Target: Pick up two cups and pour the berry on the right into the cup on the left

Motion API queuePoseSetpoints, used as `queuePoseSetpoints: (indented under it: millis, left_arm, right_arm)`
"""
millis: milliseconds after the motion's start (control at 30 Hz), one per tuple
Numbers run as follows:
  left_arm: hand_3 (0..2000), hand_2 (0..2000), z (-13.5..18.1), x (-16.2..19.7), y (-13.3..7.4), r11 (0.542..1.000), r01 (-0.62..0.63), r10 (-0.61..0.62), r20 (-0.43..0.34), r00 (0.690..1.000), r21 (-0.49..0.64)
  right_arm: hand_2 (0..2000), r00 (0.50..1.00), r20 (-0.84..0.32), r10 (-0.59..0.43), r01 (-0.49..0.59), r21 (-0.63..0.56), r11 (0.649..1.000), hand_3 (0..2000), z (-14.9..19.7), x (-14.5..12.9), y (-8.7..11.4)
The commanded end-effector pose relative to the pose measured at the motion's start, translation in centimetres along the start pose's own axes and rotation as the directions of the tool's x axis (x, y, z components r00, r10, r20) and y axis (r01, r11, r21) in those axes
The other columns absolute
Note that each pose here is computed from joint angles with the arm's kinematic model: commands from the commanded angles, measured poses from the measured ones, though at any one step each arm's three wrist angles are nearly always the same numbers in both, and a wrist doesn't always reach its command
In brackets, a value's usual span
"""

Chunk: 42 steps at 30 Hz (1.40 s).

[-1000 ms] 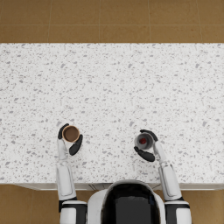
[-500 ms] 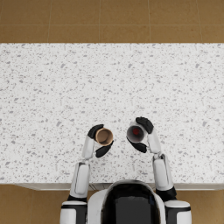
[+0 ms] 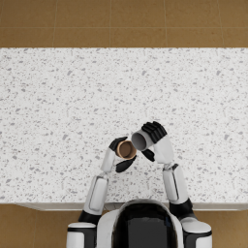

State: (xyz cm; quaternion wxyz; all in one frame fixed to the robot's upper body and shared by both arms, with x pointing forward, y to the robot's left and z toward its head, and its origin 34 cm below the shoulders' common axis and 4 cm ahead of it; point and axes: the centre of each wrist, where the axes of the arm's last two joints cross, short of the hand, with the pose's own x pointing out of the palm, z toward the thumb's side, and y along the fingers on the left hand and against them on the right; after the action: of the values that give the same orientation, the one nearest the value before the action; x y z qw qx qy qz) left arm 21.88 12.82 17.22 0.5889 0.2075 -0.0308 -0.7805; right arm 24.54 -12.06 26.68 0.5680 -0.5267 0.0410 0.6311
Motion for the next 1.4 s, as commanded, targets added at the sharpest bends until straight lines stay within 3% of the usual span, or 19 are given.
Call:
queuePoseSetpoints:
  millis: [33, 267, 300, 333, 467, 800, 867, 1067, 1133, 1300, 1400]
  left_arm:
    - [1280, 2000, -0.2, -0.1, 0.3, 1.000, -0.007, 0.007, 0.001, 1.000, -0.004]
    - [1280, 2000, -1.1, 0.2, 0.4, 0.999, 0.005, -0.005, 0.008, 1.000, -0.039]
    - [1280, 2000, -1.3, 0.3, 0.6, 0.999, 0.005, -0.004, 0.009, 1.000, -0.047]
    - [1280, 2000, -1.4, 0.3, 0.5, 0.999, 0.006, -0.005, 0.010, 1.000, -0.051]
    - [1280, 2000, -1.3, 0.3, 0.7, 0.999, 0.004, -0.003, 0.012, 1.000, -0.044]
    - [1280, 2000, -1.1, 0.5, 0.9, 0.999, 0.012, -0.011, 0.019, 1.000, -0.037]
    - [1280, 2000, -1.0, 0.7, 1.0, 0.999, 0.016, -0.015, 0.022, 1.000, -0.032]
    - [1280, 2000, -1.4, 0.6, 1.0, 0.999, 0.011, -0.010, 0.023, 1.000, -0.049]
    - [1280, 2000, -1.0, 0.4, 1.6, 1.000, -0.001, 0.002, 0.025, 1.000, -0.031]
    - [1280, 2000, -1.3, 0.6, 1.4, 0.999, 0.004, -0.003, 0.027, 1.000, -0.044]
    - [1280, 2000, -0.9, 0.3, 1.9, 1.000, -0.009, 0.010, 0.027, 1.000, -0.027]
  right_arm:
    - [2000, 1.000, -0.024, -0.015, 0.015, -0.032, 0.999, 1280, 0.9, -0.2, -0.3]
    - [2000, 0.973, -0.224, -0.062, 0.046, -0.076, 0.996, 1280, 2.6, -0.8, -0.6]
    - [2000, 0.949, -0.312, -0.040, 0.001, -0.123, 0.992, 1280, 2.7, -0.9, -0.6]
    - [2000, 0.953, -0.295, -0.062, 0.037, -0.089, 0.995, 1280, 2.8, -0.8, -0.6]
    - [2000, 0.910, -0.408, -0.077, 0.045, -0.088, 0.995, 1280, 3.1, -0.9, -0.6]
    - [2000, 0.744, -0.662, -0.089, 0.050, -0.078, 0.996, 1280, 3.5, -0.7, -0.8]
    - [2000, 0.684, -0.723, -0.097, 0.037, -0.098, 0.994, 1280, 3.5, -0.7, -0.7]
    - [2000, 0.575, -0.812, -0.099, 0.040, -0.093, 0.995, 1280, 3.7, -0.6, -0.7]
    - [2000, 0.580, -0.809, -0.096, 0.054, -0.079, 0.995, 1280, 3.8, -0.6, -0.5]
    - [2000, 0.465, -0.879, -0.104, 0.051, -0.091, 0.995, 1280, 3.7, -0.7, -0.6]
    - [2000, 0.471, -0.877, -0.097, 0.071, -0.072, 0.995, 1280, 3.7, -0.7, -0.5]
